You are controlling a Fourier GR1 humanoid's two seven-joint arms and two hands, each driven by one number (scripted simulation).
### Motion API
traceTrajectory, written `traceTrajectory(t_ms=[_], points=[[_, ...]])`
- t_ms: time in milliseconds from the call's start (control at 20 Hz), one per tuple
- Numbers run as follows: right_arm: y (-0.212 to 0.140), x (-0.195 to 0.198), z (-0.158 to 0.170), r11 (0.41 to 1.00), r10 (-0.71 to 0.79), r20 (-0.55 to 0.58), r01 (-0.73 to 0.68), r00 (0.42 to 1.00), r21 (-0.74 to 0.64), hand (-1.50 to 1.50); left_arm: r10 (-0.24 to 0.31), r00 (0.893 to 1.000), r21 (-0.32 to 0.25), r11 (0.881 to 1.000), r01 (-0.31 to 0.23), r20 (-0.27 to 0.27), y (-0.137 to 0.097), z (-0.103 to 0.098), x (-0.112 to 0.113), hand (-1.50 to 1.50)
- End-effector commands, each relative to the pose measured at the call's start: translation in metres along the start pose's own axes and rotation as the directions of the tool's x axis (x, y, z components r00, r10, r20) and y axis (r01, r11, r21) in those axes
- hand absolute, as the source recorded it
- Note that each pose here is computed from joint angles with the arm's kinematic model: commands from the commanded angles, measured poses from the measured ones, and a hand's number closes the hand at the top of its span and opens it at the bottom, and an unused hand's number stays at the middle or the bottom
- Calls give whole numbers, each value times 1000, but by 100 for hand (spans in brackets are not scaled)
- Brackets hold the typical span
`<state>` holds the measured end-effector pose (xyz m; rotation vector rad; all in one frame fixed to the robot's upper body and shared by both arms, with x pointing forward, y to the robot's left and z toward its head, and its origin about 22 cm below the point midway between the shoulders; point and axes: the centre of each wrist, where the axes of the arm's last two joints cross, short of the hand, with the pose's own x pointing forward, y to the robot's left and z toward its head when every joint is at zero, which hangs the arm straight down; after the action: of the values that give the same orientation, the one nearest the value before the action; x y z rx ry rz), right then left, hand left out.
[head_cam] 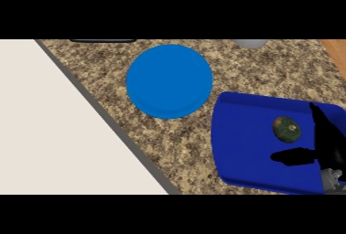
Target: Pick the squash from the tray and place it in the plate
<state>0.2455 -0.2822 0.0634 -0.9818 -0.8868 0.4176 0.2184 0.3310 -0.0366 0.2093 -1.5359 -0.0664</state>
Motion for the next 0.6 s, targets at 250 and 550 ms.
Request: traceTrajectory(t_ms=[250, 550], points=[[13, -8, -17, 999, 25, -23, -24, 999, 38, -150, -23, 1000, -69, 997, 22, -19, -11, -39, 25, 0], [38, -4, -45, 996, 75, -79, -71, 994, 45, -150, 7, 1000, -85, 996, -7, -2, -32, -27, 18, 0]])
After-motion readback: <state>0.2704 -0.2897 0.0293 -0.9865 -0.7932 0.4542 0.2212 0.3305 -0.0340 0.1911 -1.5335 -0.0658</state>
